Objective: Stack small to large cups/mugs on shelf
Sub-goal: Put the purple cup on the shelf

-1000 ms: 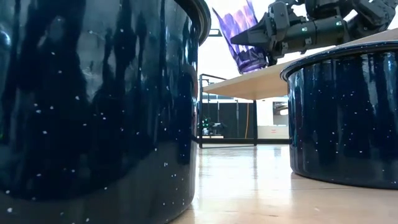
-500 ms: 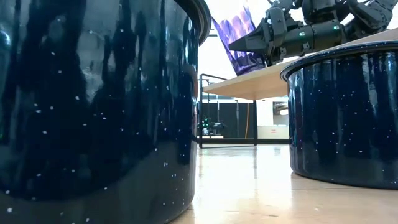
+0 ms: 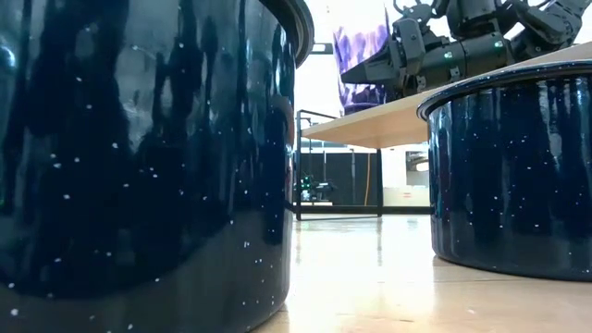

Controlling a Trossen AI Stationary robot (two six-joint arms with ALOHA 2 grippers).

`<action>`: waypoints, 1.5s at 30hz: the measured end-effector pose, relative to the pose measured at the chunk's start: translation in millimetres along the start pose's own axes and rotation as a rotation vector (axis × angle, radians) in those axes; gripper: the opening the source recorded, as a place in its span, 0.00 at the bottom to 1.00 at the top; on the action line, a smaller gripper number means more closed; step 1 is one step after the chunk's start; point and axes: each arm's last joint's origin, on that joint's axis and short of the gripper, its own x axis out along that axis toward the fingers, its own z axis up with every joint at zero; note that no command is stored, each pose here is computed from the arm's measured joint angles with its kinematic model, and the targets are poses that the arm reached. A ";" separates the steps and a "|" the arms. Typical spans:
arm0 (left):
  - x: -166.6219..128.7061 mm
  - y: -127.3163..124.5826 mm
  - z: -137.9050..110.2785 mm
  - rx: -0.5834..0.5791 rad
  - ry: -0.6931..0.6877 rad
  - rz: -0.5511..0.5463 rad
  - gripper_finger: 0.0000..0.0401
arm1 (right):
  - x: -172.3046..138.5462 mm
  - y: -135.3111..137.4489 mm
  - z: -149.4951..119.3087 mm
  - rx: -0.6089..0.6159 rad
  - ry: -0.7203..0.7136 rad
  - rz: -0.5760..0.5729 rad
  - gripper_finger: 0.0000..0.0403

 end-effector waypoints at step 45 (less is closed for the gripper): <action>-59.8 5.6 13.1 -0.038 0.075 -0.022 0.33 | 2.9 -9.6 40.3 0.010 0.149 -0.042 0.99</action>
